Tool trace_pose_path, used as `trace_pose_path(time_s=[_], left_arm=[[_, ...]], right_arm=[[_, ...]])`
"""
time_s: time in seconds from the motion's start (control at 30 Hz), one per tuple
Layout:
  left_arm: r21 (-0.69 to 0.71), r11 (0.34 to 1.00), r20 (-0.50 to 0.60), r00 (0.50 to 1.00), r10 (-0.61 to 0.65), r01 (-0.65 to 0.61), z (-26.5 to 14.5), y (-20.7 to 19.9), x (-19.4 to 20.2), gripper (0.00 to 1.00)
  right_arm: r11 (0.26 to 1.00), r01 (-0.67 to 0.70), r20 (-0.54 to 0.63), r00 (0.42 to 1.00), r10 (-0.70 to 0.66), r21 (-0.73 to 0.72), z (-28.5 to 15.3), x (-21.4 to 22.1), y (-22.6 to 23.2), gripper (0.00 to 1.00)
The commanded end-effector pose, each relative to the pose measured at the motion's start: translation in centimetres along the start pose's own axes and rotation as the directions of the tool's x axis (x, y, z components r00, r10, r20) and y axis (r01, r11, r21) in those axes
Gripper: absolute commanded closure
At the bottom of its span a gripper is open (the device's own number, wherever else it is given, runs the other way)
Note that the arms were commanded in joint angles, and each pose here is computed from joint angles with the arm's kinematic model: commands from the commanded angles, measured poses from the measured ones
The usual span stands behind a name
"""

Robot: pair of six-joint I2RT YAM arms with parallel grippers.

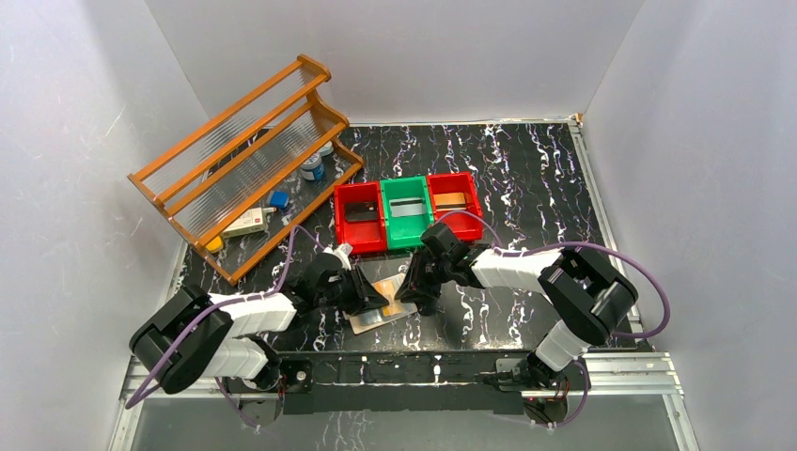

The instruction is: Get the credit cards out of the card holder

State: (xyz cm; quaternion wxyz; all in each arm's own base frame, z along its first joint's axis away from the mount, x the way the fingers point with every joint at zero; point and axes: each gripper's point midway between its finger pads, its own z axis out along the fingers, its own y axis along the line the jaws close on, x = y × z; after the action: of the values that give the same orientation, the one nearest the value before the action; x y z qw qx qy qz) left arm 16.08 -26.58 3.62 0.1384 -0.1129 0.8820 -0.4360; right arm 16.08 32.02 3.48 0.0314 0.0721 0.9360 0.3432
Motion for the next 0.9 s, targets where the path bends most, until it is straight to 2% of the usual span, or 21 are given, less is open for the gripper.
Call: trace_pose_path(time_s=[0.0,0.17,0.37,0.87], left_arm=[[0.01,1.0,0.034,0.999,0.02,-0.021,-0.6,-0.3,-0.4,0.86],[0.017,1.0,0.04,0.999,0.02,-0.021,-0.8,-0.4,-0.5,1.0],[0.014,1.0,0.028,0.999,0.021,-0.022,-0.6,-0.4,-0.4,1.0],[-0.132,0.991,0.033,0.999,0.018,-0.014,-2.4,2.8,0.2,1.0]], right_arm=[[0.987,-0.021,-0.008,1.0,0.023,0.158,1.0,0.9,-4.5,0.69],[0.987,-0.019,-0.009,1.0,0.021,0.158,1.0,0.9,-4.5,0.69],[0.987,-0.02,-0.005,1.0,0.021,0.16,0.9,0.8,-4.5,0.69],[0.988,-0.009,0.011,1.0,0.008,0.154,0.6,0.4,-3.9,0.69]])
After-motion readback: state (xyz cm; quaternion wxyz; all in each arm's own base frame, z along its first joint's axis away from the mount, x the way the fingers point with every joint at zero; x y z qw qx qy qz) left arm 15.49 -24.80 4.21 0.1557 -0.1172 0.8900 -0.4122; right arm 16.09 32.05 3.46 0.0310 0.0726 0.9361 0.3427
